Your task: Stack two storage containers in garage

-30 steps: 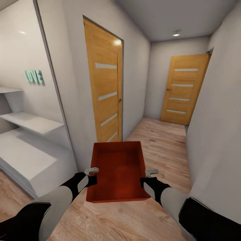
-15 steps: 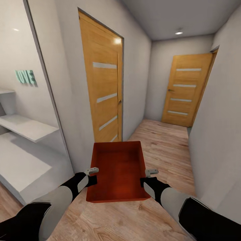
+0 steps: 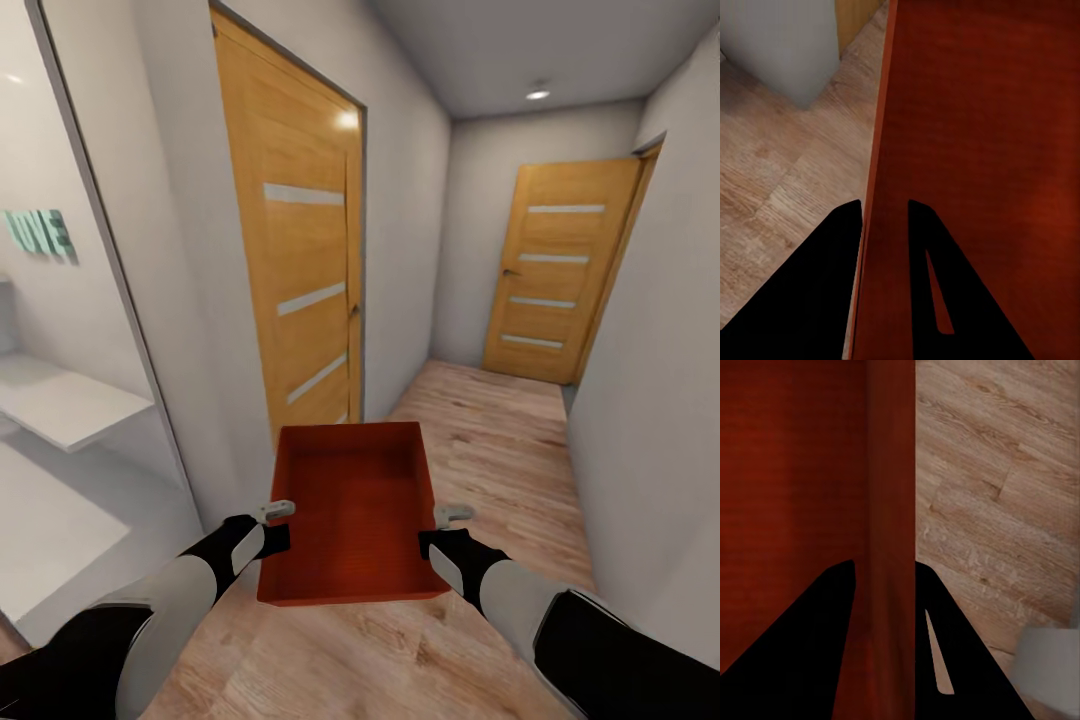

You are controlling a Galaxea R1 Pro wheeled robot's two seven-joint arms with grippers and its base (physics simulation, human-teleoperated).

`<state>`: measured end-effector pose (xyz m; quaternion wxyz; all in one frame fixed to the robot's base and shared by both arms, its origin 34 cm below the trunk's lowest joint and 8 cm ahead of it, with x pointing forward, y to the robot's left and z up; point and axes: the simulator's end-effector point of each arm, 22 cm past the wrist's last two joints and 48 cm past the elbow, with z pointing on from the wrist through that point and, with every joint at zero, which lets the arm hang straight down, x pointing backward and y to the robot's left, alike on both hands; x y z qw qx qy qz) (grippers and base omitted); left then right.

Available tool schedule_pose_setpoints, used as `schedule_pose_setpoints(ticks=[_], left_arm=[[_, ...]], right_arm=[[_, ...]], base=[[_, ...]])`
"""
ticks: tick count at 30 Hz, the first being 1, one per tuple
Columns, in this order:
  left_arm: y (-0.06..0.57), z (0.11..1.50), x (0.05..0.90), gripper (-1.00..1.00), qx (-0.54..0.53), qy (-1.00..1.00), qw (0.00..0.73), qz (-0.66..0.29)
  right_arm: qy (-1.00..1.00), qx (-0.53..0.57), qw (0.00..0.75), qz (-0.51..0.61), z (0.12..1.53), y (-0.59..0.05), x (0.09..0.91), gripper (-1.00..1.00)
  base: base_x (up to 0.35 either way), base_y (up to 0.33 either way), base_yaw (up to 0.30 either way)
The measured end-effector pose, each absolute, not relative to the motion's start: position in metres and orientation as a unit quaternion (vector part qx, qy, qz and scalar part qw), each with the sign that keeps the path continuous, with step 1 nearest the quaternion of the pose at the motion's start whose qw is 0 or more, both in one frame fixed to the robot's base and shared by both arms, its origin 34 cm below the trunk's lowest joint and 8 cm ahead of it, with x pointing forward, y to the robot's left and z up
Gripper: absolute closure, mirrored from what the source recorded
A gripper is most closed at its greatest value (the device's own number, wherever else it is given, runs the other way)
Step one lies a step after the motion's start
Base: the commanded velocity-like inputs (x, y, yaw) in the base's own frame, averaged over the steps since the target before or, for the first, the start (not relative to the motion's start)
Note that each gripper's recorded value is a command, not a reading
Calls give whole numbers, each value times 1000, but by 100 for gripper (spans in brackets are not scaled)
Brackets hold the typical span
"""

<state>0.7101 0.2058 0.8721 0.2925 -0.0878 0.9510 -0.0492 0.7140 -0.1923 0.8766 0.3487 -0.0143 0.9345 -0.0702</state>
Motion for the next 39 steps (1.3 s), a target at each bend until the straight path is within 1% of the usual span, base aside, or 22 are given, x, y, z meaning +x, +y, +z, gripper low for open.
schedule_pose_setpoints(ticks=[24,30,39], left_arm=[[206,881,712,100,-88,949,300,-50],[206,881,712,100,-88,949,300,-50],[206,882,712,100,-87,949,300,-50]], right_arm=[[932,-14,356,-70,886,-192,716,100],[932,-13,356,-69,886,-192,716,100],[932,-13,356,-70,886,-192,716,100]], base=[[323,0,-123],[323,0,-36],[323,0,-219]])
